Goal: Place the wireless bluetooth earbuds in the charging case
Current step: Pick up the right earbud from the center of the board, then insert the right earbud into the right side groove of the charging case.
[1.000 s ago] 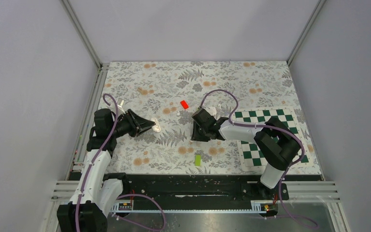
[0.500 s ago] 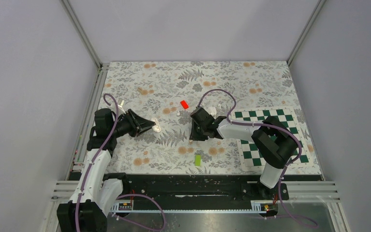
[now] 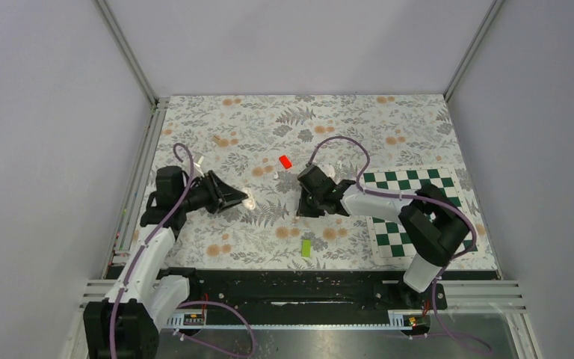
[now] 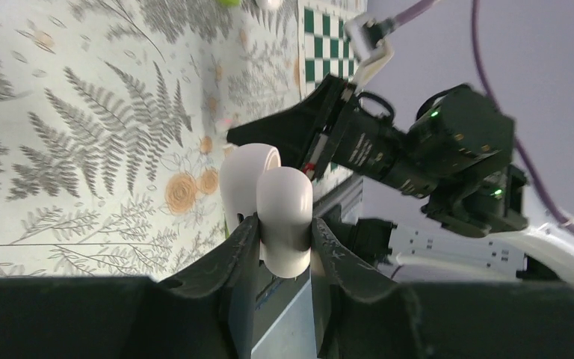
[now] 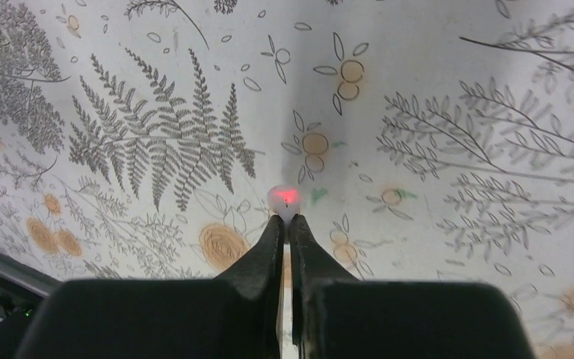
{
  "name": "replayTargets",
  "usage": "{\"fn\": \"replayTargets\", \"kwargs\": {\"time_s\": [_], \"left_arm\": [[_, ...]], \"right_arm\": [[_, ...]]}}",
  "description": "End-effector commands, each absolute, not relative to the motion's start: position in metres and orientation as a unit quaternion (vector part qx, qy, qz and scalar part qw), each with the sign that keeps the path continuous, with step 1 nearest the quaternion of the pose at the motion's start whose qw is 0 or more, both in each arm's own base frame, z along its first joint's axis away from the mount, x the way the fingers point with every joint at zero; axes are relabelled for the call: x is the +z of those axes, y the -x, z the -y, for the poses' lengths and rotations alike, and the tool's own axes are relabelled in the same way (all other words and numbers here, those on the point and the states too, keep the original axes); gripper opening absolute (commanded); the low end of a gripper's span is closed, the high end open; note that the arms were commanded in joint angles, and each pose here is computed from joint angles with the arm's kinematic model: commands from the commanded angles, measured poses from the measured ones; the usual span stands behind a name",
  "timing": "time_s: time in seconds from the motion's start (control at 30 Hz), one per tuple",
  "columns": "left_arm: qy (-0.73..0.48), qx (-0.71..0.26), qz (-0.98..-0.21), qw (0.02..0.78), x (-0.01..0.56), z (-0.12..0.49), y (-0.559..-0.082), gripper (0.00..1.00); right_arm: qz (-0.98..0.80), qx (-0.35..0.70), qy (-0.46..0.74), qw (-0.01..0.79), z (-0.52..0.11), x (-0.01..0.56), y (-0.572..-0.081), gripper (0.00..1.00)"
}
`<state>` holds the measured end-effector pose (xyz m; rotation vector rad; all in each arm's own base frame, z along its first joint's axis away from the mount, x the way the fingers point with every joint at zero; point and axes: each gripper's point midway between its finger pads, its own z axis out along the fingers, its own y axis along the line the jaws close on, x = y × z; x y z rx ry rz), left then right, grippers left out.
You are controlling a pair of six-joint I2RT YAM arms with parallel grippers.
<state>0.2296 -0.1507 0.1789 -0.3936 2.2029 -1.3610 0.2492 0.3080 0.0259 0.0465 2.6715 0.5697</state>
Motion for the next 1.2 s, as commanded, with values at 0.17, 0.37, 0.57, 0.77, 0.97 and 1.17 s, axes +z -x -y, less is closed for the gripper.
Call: {"fn": "replayTargets", "kwargs": {"time_s": [0.17, 0.37, 0.57, 0.77, 0.97, 1.17], "left_arm": [[-0.044, -0.556, -0.802, 0.213, 0.208, 0.217, -0.200, 0.00], [-0.096, -0.581, -0.783, 0.200, 0.219, 0.239, -0.193, 0.00], [-0.147, -0.604, -0.768, 0.155, 0.224, 0.248, -0.187, 0.00], [-0.155, -0.607, -0.764, 0.156, 0.230, 0.255, -0.192, 0.00], [-0.176, -0.614, -0.754, 0.156, 0.235, 0.260, -0.188, 0.00], [-0.170, -0.619, -0.757, 0.122, 0.226, 0.264, -0.185, 0.00]], "right_arm": [[-0.934, 0.209, 0.000, 0.288, -0.265, 0.106, -0.238, 0.00], [-0.905, 0.245, 0.045, 0.345, -0.247, 0.162, -0.224, 0.00], [-0.874, 0.271, 0.154, 0.373, -0.243, 0.183, -0.203, 0.00], [-0.862, 0.270, 0.190, 0.384, -0.236, 0.192, -0.193, 0.00], [-0.834, 0.304, 0.247, 0.388, -0.253, 0.208, -0.177, 0.00], [-0.775, 0.317, 0.327, 0.438, -0.260, 0.221, -0.173, 0.00]]}}
